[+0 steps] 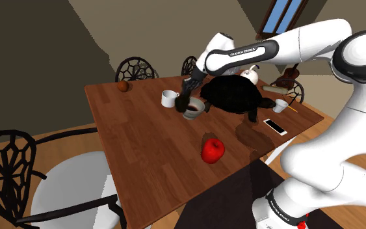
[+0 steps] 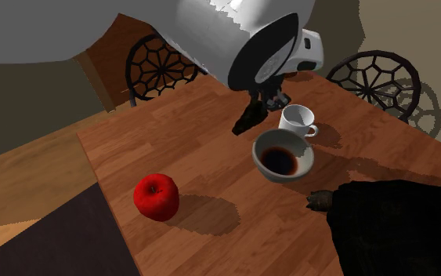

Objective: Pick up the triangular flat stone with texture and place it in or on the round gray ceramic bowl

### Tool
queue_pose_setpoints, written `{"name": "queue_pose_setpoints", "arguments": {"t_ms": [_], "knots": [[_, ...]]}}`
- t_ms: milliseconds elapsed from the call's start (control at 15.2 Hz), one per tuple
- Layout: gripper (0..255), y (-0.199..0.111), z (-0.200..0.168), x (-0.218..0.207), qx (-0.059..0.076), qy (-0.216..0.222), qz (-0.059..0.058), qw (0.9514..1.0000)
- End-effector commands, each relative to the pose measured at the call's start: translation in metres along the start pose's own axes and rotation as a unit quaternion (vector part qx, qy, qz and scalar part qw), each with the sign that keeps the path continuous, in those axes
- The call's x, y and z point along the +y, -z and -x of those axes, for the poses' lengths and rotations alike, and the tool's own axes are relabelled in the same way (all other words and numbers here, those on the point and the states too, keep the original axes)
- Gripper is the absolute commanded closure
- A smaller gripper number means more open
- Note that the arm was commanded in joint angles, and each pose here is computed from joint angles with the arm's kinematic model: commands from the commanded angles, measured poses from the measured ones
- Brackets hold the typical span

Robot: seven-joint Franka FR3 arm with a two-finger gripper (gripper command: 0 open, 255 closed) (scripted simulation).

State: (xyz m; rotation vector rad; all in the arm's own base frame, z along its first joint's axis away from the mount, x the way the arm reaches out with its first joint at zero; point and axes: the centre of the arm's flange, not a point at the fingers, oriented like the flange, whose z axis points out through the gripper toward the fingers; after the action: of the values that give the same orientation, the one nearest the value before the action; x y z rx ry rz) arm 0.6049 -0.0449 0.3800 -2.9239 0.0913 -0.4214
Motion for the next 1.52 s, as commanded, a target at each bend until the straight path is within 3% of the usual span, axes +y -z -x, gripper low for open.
{"name": "queue_pose_setpoints", "arguments": {"t_ms": [0,792,1386,1452], "knots": [[255,0.009,-0.003,-0.002,0.000,0.000,0.000,1.0000],[255,0.065,-0.019,-0.013,0.000,0.000,0.000,1.0000],[255,0.139,-0.059,0.078,0.000,0.000,0.000,1.0000],[255,0.134,-0.058,0.079,0.000,0.000,0.000,1.0000]]}}
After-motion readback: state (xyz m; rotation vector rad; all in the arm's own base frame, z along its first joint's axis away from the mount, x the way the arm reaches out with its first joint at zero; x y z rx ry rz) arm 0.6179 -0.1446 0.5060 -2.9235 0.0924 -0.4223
